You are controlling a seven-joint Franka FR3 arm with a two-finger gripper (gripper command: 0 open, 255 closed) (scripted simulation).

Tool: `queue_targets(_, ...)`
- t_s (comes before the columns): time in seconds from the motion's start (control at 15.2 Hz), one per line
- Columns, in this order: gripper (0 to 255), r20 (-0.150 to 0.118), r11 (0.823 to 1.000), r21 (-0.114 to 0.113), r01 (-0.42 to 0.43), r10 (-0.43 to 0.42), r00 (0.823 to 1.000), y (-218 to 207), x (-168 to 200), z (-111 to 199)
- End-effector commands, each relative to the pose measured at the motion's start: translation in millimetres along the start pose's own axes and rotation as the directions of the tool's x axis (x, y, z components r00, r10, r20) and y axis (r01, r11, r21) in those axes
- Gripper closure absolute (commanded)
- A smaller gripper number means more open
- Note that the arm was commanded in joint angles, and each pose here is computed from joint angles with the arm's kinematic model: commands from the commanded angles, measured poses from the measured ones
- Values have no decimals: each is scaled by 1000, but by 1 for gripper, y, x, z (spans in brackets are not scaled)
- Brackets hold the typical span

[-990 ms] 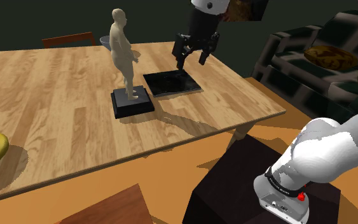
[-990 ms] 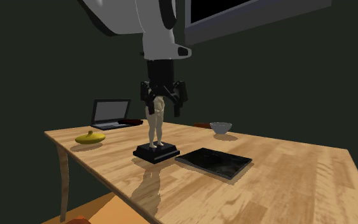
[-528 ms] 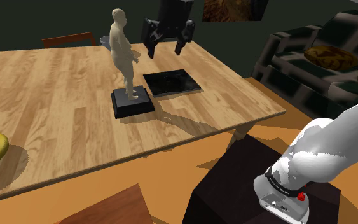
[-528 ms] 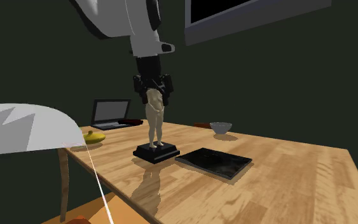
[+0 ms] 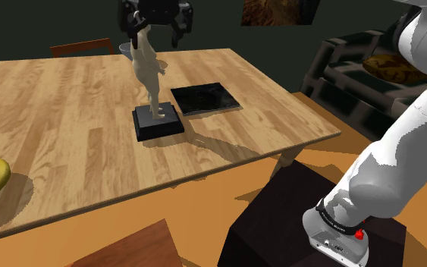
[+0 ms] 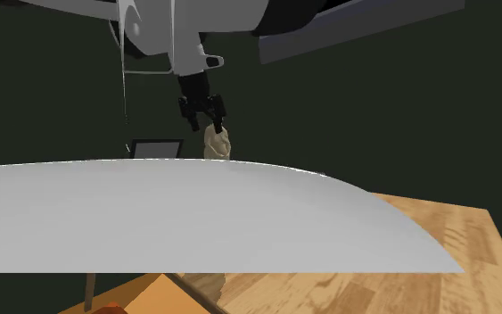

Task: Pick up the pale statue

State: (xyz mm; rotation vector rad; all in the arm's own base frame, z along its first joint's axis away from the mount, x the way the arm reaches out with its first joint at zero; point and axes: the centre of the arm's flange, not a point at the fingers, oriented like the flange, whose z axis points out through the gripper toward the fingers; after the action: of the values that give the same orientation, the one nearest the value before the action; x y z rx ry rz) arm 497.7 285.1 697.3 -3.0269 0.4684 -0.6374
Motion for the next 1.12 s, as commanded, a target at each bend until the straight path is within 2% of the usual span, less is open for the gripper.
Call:
queue_targets(0.0, 0, -24, 1000, 0, -16, 16, 1000, -13, 7, -4)
queue_targets(0.46, 0, -24, 1000, 0, -16, 16, 1000, -10, -8, 33)
queue_targets(0.59, 0, -24, 1000, 0, -16, 16, 1000, -10, -8, 33)
queue_targets(0.66, 255, -24, 1000, 0, -16, 16, 1000, -10, -9, 32)
queue_targets(1.06, 255, -24, 1000, 0, -16, 16, 1000, -10, -9, 32)
